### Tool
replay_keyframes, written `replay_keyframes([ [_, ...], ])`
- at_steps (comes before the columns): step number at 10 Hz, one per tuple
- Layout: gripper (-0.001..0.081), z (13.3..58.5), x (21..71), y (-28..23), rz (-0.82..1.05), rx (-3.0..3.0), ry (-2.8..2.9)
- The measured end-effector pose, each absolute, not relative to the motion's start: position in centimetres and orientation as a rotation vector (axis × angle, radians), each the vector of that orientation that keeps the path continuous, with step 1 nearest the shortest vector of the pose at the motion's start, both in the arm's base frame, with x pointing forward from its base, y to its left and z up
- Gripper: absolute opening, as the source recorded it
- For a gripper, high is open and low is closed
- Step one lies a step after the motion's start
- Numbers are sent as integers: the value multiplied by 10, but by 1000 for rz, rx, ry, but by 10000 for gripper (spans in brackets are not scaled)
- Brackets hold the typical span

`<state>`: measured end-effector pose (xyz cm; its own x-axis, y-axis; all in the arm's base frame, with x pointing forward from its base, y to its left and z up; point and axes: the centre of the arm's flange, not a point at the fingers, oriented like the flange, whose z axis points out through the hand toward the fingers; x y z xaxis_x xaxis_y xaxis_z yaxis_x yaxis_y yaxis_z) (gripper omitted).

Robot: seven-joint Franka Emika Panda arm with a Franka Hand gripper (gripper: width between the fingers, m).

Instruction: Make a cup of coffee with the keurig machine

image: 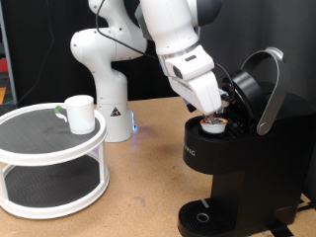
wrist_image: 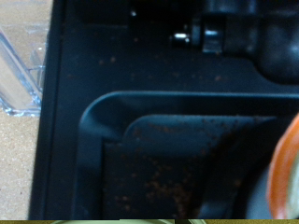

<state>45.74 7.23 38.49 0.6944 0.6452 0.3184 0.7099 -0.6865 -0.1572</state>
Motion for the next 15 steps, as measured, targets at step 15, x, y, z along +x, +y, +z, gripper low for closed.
replay_keyframes([
  [15, 808, 392, 458, 73, -389, -2628, -1044],
])
